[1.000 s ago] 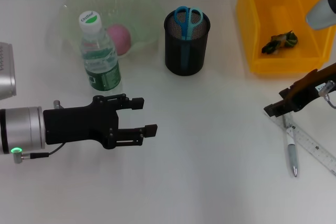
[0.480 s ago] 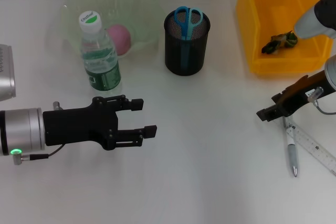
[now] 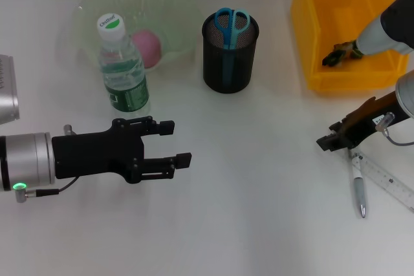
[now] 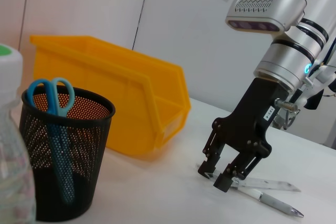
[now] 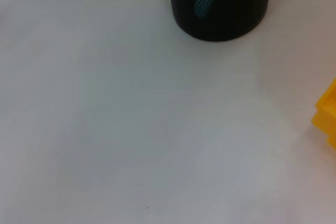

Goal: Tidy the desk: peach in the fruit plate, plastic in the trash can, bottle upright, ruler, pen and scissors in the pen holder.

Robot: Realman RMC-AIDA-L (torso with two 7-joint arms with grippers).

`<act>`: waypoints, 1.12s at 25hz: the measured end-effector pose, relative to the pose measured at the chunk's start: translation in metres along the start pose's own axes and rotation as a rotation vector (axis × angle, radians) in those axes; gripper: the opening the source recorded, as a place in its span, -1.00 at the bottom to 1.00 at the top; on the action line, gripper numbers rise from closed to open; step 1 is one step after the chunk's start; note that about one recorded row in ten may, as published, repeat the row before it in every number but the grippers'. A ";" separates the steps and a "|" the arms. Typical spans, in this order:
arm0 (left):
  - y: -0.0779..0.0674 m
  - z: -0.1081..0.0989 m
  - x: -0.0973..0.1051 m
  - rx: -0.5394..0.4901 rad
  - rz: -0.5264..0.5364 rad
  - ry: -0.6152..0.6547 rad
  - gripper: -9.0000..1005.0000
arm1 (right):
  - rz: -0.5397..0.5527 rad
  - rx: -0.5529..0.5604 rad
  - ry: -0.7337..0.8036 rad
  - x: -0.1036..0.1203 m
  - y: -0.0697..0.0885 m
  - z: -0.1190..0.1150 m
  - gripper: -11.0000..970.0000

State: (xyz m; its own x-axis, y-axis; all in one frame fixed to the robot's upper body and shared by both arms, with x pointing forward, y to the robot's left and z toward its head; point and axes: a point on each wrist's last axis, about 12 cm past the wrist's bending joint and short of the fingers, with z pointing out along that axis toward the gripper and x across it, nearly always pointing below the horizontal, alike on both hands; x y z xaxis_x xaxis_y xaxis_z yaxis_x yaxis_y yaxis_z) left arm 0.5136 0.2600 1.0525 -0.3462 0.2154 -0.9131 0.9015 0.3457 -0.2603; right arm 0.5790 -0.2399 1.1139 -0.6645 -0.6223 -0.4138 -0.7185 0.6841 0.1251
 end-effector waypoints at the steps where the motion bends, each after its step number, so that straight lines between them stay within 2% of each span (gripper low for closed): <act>1: 0.000 0.000 0.000 0.000 0.000 0.000 0.56 | 0.000 0.003 -0.003 0.000 0.000 0.000 -0.12; 2: 0.000 0.000 0.000 -0.002 0.001 -0.002 0.56 | -0.001 0.008 -0.007 0.000 -0.001 -0.001 -0.18; 6: 0.000 -0.001 0.000 -0.004 0.002 -0.003 0.56 | -0.003 0.010 -0.018 -0.002 -0.001 -0.003 -0.19; 11: 0.000 -0.001 0.000 -0.003 0.002 -0.003 0.55 | 0.008 -0.015 -0.139 -0.011 -0.002 -0.023 -0.19; 12: 0.000 -0.001 0.000 -0.001 0.003 -0.001 0.55 | 0.023 -0.030 -0.243 -0.014 -0.008 -0.045 -0.19; 13: 0.000 -0.001 0.000 -0.001 0.003 -0.001 0.55 | 0.023 -0.030 -0.243 -0.014 -0.008 -0.045 -0.19; 15: 0.000 -0.001 0.000 0.002 0.002 -0.001 0.56 | 0.035 -0.053 -0.366 -0.018 -0.013 -0.067 -0.19; 16: 0.000 -0.001 0.000 0.003 0.002 -0.001 0.56 | 0.039 -0.069 -0.447 -0.020 -0.015 -0.079 -0.19; 17: -0.001 -0.001 0.000 0.005 0.001 -0.002 0.56 | 0.049 -0.107 -0.613 -0.023 -0.019 -0.097 -0.19; 18: -0.001 -0.001 0.000 0.005 0.001 -0.002 0.56 | 0.049 -0.107 -0.613 -0.023 -0.019 -0.097 -0.19; 20: -0.001 -0.001 -0.001 0.008 0.000 -0.004 0.56 | 0.059 -0.148 -0.809 -0.024 -0.026 -0.107 -0.19; 22: -0.002 0.000 -0.001 0.012 -0.001 -0.005 0.56 | 0.064 -0.189 -1.040 -0.027 -0.034 -0.104 -0.18; 23: -0.002 0.000 -0.001 0.012 -0.001 -0.005 0.56 | 0.064 -0.189 -1.040 -0.027 -0.034 -0.104 -0.17; 24: -0.002 0.000 -0.001 0.015 -0.001 -0.007 0.56 | 0.068 -0.199 -1.103 -0.029 -0.036 -0.099 -0.17; 26: -0.003 0.001 -0.002 0.024 -0.001 -0.012 0.56 | 0.074 -0.210 -1.201 -0.033 -0.038 -0.085 -0.16; 27: -0.003 0.001 -0.003 0.030 0.001 -0.014 0.56 | 0.093 -0.217 -1.269 -0.039 -0.036 -0.069 -0.15; 28: -0.003 0.002 -0.004 0.035 0.001 -0.016 0.55 | 0.093 -0.217 -1.269 -0.039 -0.036 -0.069 -0.14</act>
State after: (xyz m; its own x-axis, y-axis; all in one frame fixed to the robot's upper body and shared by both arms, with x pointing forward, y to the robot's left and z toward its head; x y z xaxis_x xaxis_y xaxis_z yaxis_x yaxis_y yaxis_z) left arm 0.5124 0.2565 1.0560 -0.3413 0.2010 -0.9182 0.9106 0.3129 -0.2700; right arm 0.6171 -0.2664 1.1875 -0.1405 0.3010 -0.9432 -0.7784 0.5552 0.2931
